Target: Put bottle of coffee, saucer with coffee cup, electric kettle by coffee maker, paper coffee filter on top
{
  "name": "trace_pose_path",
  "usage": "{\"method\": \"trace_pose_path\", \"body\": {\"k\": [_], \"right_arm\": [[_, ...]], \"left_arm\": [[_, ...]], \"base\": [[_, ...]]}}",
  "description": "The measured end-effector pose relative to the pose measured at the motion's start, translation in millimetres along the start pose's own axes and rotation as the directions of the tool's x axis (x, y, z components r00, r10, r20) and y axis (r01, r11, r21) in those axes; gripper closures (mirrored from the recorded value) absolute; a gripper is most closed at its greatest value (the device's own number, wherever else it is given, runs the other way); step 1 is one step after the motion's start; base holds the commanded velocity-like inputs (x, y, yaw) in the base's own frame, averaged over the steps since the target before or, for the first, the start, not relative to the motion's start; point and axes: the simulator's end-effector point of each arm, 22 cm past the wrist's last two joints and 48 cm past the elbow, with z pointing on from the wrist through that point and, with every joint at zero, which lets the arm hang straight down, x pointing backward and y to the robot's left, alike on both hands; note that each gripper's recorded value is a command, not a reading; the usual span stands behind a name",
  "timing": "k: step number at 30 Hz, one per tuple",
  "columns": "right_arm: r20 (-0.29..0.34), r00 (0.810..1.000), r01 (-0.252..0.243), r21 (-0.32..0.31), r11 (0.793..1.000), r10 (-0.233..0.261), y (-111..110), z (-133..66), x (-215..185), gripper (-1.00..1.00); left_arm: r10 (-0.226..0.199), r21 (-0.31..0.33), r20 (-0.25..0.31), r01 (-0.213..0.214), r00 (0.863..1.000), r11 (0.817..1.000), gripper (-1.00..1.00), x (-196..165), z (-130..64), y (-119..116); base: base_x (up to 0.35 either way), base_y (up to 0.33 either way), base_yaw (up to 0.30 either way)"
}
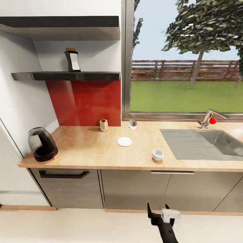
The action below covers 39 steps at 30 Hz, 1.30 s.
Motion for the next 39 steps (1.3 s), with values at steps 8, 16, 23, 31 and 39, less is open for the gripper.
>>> {"method": "trace_pose_path", "body": {"k": [8,16,23,31,39], "right_arm": [[0.219,0.974,-0.059,0.0,0.998,0.057,24,40.8,-137,-1.0],[0.223,0.972,0.071,-0.007,0.997,-0.068,100,145.1,-336,-1.0],[0.098,0.974,0.198,0.052,0.979,-0.202,108,202.2,-426,-1.0],[0.053,0.975,0.215,0.06,0.975,-0.218,104,208.5,-423,-1.0],[-0.024,0.972,0.235,0.06,0.97,-0.234,98,216.6,-388,-1.0]], "left_arm": [[0.004,0.0,-0.062,-0.004,0.998,1.0,-1.0,14,-0.4,1],[0.035,0.01,-0.071,-0.034,0.997,0.999,-1.0,15,-0.3,0],[0.047,0.012,-0.077,-0.046,0.996,0.999,-1.0,18,-1.1,-1],[0.046,0.007,-0.093,-0.045,0.995,0.999,-1.0,27,-3.7,3],[0.051,0.001,-0.125,-0.051,0.991,0.999,-1.0,48,-10.1,9]], "base": [[0.0,0.0,0.0],[0.0,0.0,0.0],[0.0,0.0,0.0],[0.086,0.0,0.0],[0.323,0.0,0.0]]}}
